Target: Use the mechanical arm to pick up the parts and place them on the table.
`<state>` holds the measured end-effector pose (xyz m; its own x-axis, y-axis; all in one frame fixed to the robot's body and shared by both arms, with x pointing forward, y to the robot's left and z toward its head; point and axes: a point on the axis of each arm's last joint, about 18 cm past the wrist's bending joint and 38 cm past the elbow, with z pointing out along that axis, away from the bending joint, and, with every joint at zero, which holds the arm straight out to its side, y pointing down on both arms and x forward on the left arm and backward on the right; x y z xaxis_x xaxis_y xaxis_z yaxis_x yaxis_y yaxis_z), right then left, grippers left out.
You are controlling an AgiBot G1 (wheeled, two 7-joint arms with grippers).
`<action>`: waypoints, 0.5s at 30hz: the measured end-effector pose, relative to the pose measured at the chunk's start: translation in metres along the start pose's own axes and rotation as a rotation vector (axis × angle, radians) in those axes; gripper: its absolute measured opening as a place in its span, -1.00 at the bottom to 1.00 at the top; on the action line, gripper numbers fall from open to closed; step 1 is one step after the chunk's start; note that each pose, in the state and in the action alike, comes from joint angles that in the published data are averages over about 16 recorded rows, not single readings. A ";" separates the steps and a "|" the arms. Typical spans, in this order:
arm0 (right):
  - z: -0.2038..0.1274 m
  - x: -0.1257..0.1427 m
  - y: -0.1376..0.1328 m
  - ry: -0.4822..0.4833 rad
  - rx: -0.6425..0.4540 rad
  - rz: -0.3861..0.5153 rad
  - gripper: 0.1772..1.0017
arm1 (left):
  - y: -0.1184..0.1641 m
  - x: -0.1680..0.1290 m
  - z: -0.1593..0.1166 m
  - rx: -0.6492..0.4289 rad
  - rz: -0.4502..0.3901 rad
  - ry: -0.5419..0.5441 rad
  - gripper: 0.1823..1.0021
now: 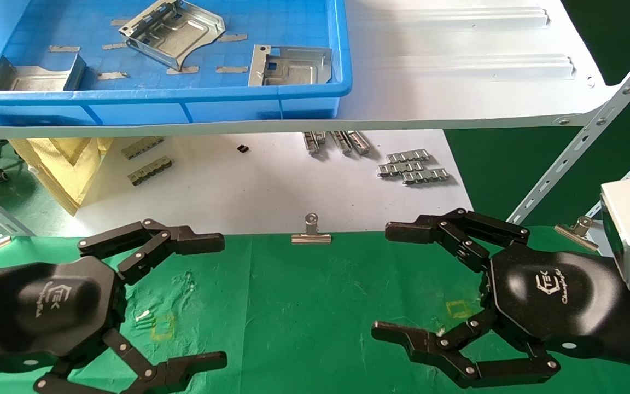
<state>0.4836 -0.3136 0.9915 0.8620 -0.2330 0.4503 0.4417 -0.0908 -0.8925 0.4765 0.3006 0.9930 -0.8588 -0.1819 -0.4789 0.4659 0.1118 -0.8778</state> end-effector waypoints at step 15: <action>0.000 0.000 0.000 0.000 0.000 0.000 0.27 | 0.000 0.000 0.000 0.000 0.000 0.000 1.00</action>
<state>0.4836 -0.3136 0.9915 0.8619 -0.2330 0.4503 0.4417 -0.0908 -0.8925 0.4765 0.3006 0.9930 -0.8588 -0.1819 -0.4789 0.4659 0.1117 -0.8778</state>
